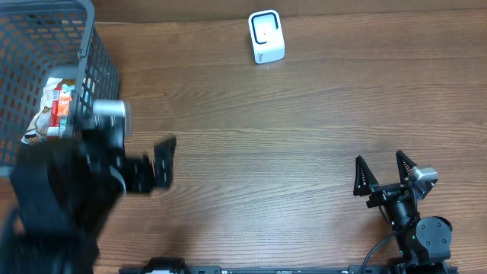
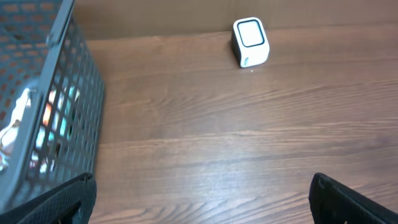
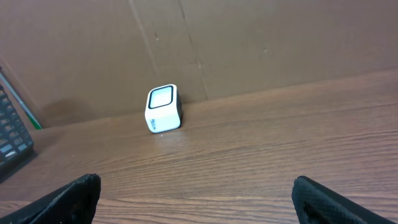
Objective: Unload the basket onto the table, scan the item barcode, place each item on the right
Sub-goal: 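Reach the left gripper into the grey basket toward the packs, then grasp the Kleenex pack and green wipes pack with the left gripper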
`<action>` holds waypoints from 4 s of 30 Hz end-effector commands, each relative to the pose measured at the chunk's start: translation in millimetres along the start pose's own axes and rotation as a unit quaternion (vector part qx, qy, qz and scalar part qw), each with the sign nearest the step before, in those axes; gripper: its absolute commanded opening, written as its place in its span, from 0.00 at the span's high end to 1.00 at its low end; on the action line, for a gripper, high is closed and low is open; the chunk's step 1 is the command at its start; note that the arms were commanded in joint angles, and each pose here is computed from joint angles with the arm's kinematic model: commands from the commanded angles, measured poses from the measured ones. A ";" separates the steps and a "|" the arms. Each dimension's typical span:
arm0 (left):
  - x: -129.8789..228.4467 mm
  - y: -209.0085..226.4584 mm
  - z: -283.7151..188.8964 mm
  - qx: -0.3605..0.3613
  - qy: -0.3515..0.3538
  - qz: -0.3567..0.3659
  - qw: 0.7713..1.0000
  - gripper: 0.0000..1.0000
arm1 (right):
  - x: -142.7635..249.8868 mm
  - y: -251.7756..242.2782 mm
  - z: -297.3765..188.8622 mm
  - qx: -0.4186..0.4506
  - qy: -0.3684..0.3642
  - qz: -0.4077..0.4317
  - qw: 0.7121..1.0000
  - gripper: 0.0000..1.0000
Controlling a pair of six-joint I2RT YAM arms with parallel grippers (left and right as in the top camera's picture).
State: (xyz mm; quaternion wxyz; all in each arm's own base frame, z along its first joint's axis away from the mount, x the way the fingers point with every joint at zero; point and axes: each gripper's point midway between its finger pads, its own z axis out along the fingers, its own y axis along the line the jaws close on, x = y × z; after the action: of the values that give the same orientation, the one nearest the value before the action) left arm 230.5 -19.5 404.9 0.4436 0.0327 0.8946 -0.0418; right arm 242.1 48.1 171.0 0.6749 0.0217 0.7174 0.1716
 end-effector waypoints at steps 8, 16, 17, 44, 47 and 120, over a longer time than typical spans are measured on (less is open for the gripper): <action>-69.9 34.1 48.6 -0.085 -0.005 0.114 0.990 0.00 | 3.5 -3.8 0.6 0.007 0.002 0.002 1.000 0.00; -91.3 121.8 55.2 -0.229 -0.014 0.078 0.970 0.01 | 3.5 -3.8 0.6 0.007 0.002 0.002 1.000 0.00; -88.3 133.9 55.8 -0.239 -0.008 0.068 0.969 0.00 | 3.5 -3.8 0.6 0.007 0.002 0.002 1.000 0.00; 49.8 308.1 193.1 -0.117 0.174 -0.107 0.972 0.00 | 3.5 -3.8 0.6 0.007 0.002 0.002 1.000 0.00; 66.8 313.3 210.8 -0.104 0.197 -0.111 0.969 0.00 | 3.5 -3.8 0.6 0.007 0.002 0.002 1.000 0.00; 125.0 330.0 303.5 -0.088 0.243 -0.156 0.953 0.65 | 3.5 -3.8 0.6 0.007 0.002 0.002 1.000 0.00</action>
State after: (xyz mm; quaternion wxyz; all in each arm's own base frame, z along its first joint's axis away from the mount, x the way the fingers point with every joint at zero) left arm 416.5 271.7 85.1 0.1793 -0.1239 0.9753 -0.0347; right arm 242.2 47.6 170.7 0.6748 0.0226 0.7177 0.1703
